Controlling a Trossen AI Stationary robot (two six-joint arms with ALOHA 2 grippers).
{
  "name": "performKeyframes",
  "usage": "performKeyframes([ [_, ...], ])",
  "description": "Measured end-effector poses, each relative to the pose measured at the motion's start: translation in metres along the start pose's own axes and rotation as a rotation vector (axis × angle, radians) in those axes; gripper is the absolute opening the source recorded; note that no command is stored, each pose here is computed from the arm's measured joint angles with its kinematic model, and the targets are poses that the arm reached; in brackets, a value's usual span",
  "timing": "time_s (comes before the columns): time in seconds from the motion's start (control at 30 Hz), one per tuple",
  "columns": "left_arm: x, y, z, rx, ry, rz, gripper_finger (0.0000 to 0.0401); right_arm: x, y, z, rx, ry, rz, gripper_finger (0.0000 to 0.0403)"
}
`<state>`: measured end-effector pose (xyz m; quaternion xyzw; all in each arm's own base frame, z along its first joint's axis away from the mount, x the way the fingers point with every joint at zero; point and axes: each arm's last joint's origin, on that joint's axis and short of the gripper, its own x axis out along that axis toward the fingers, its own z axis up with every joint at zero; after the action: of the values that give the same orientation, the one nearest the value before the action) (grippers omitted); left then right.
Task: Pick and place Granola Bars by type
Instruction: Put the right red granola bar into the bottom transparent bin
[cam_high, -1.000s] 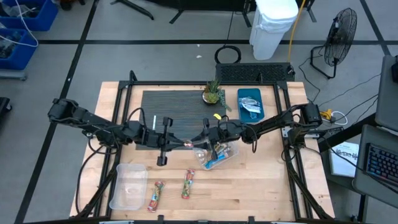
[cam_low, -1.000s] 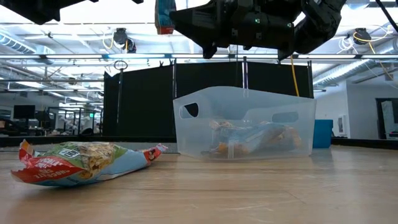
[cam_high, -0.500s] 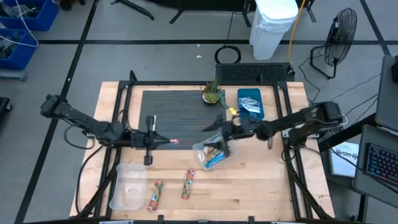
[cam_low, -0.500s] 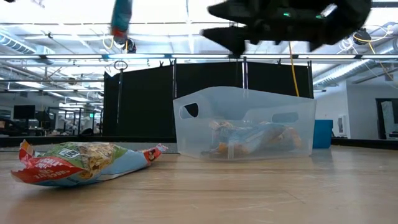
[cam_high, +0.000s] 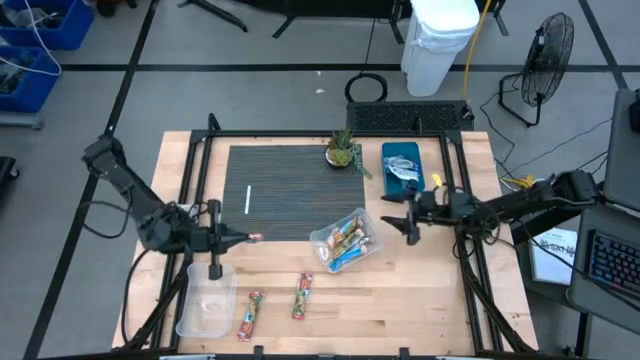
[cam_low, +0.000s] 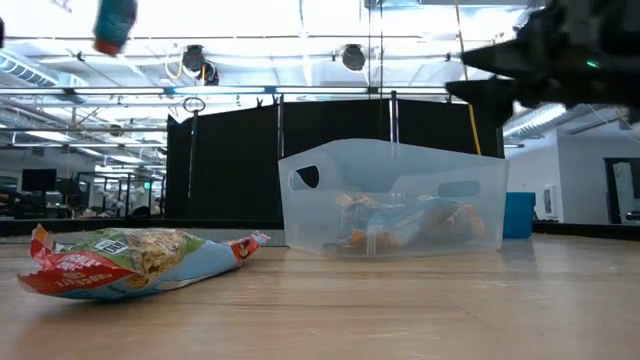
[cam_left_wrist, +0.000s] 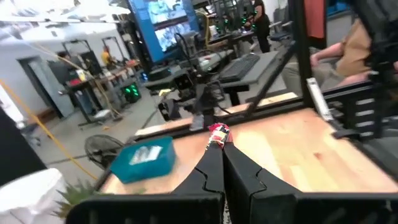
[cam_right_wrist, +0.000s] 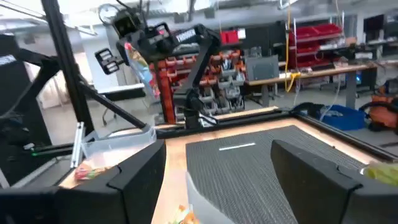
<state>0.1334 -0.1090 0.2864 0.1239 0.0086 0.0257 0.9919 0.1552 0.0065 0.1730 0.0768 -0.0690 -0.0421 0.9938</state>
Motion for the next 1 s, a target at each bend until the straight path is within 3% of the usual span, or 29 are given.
performKeyframes([
  [0.13,-0.013,-0.011,-0.006,-0.047,0.059,0.057,0.0000,-0.006,0.005,0.010,-0.001,-0.097,0.002,0.0279],
  [0.3,-0.035,-0.023,-0.014,-0.114,0.087,0.162,0.0000,-0.007,0.009,0.005,-0.057,-0.053,0.008,0.0279],
  [0.63,-0.071,-0.053,-0.023,-0.505,0.129,-0.157,0.0000,-0.007,0.010,0.009,-0.077,-0.087,0.013,0.0279],
  [0.83,-0.078,-0.072,-0.043,-0.557,0.320,-0.321,0.0000,-0.007,0.010,0.009,-0.044,-0.091,0.015,0.0279],
  [1.0,-0.080,-0.084,-0.066,-0.569,0.510,-0.332,0.0000,-0.007,0.010,0.009,-0.038,-0.091,0.015,0.0279],
])
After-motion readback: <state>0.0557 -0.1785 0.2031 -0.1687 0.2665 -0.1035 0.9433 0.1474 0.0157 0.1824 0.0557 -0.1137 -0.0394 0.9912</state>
